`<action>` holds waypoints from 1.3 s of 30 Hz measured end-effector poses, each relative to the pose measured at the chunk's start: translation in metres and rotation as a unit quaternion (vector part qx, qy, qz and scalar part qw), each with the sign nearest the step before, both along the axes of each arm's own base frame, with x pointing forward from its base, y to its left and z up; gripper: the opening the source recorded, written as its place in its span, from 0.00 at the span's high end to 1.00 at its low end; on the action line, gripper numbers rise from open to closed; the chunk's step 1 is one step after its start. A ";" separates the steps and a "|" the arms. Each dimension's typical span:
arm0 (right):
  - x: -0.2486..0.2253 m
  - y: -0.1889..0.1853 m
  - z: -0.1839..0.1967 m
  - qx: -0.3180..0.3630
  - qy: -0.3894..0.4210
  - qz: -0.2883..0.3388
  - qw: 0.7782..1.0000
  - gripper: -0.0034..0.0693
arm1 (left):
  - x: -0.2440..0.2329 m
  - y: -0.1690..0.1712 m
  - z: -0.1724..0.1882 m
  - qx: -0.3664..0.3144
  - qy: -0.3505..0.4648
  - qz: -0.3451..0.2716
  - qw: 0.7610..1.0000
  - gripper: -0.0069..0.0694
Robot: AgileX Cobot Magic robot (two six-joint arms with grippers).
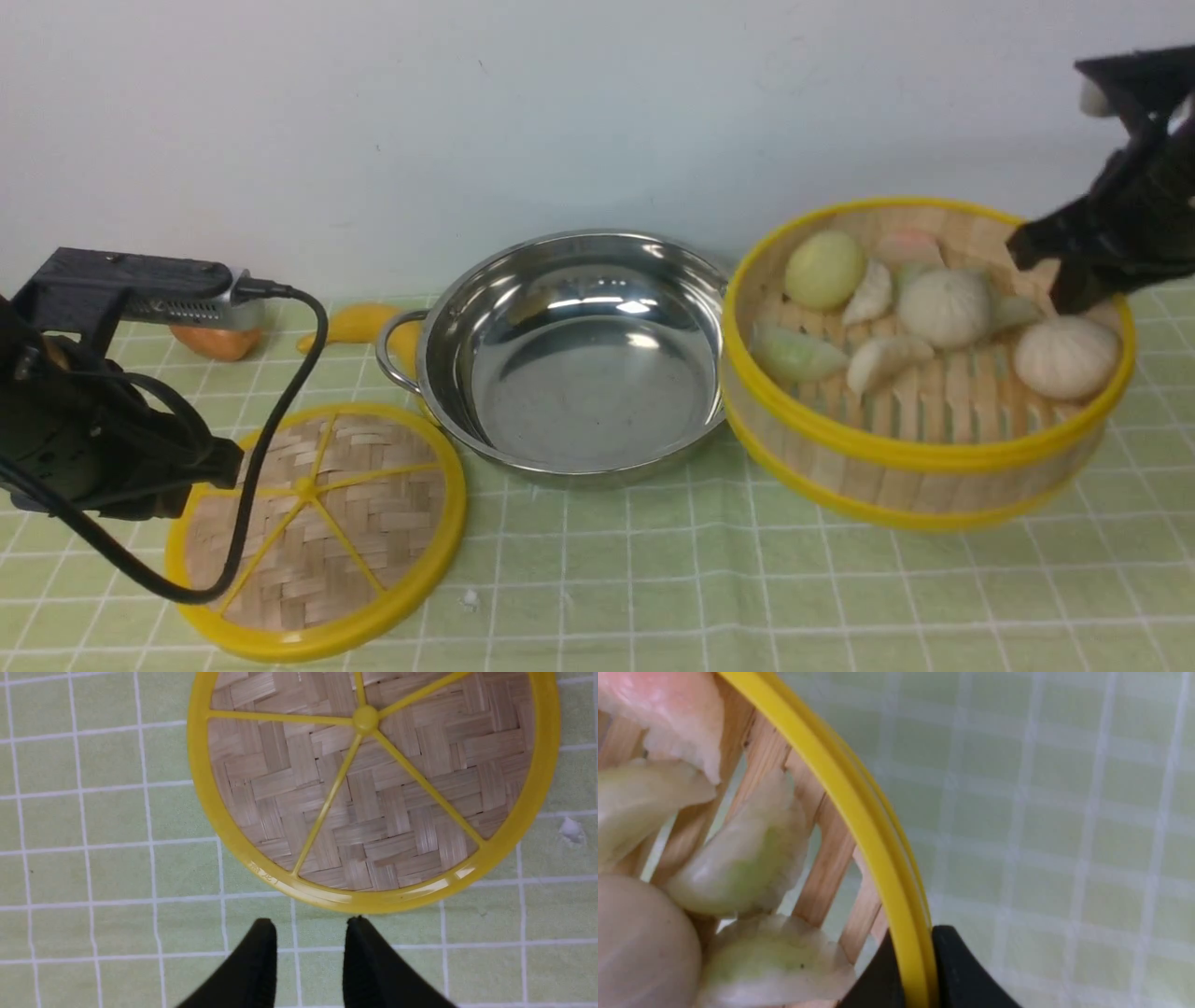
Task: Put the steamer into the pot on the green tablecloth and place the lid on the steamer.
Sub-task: 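Place the bamboo steamer basket of food into the steel pot with the right gripper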
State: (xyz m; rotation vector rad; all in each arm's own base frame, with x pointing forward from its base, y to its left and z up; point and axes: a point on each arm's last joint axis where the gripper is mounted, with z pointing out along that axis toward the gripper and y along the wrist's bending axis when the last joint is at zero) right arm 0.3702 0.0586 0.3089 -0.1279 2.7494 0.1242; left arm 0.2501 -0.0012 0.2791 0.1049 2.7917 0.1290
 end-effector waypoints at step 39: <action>0.133 0.163 -0.117 0.042 -0.017 0.089 0.995 0.87 | 0.001 -0.001 0.000 -0.012 -0.007 0.009 1.000 0.65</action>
